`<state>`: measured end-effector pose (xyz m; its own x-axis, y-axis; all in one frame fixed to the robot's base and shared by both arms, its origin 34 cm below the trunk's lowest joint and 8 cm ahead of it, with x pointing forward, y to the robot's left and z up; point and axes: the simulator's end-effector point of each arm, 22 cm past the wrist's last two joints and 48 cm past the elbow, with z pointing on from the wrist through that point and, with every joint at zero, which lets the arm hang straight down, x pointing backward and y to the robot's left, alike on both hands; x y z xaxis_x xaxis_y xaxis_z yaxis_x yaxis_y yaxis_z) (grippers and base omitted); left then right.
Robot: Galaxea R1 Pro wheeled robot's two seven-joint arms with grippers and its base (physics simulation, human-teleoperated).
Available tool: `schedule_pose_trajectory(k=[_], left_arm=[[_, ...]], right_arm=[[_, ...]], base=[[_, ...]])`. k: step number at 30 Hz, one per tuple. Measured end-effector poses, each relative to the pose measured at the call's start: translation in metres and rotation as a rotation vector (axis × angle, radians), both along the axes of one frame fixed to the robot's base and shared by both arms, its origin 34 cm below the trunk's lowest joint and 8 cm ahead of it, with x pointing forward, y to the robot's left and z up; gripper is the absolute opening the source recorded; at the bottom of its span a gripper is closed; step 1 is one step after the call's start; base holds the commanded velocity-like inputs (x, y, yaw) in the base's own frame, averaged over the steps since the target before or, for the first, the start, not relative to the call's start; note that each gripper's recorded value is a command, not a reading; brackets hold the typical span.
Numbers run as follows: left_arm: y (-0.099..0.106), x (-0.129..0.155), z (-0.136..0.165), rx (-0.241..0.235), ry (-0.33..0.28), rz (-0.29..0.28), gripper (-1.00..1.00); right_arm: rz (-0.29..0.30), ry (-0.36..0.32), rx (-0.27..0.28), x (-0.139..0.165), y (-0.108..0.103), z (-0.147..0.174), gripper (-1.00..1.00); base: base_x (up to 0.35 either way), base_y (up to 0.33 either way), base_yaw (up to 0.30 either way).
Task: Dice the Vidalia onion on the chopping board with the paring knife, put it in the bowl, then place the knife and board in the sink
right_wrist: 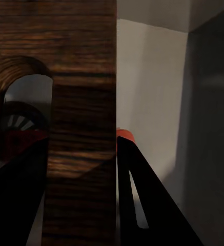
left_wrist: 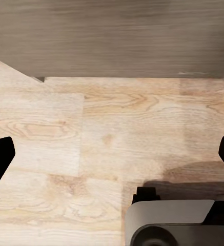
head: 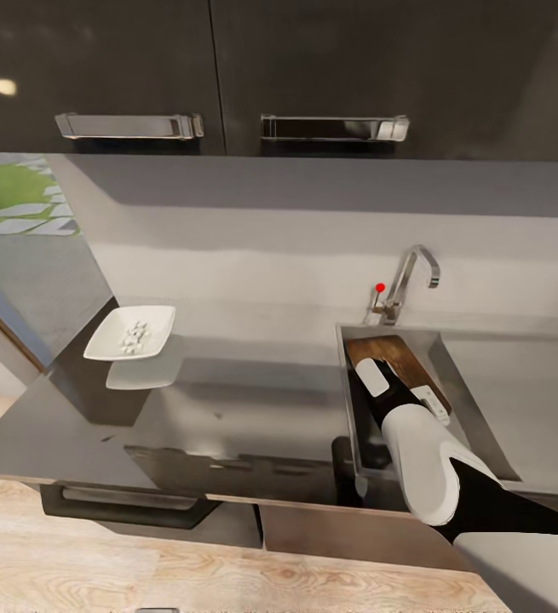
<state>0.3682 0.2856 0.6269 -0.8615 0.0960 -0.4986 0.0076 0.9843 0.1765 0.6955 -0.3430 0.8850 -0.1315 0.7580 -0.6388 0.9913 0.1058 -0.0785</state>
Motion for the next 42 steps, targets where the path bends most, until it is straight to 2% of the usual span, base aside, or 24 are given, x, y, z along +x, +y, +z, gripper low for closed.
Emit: schedule_pose_trajectory(k=[15,42], left_arm=[[0.000,-0.009,-0.006,0.000,0.024,0.000,1.00],[0.000,-0.015,-0.010,0.001,0.044,-0.001,1.00]], right_arm=[[0.009,0.027,-0.004,-0.003,0.000,-0.015,-1.00],[0.008,0.042,-0.009,-0.006,-0.001,-0.022,-1.00]], base=[[0.000,0.000,0.000],[0.000,0.000,0.000]])
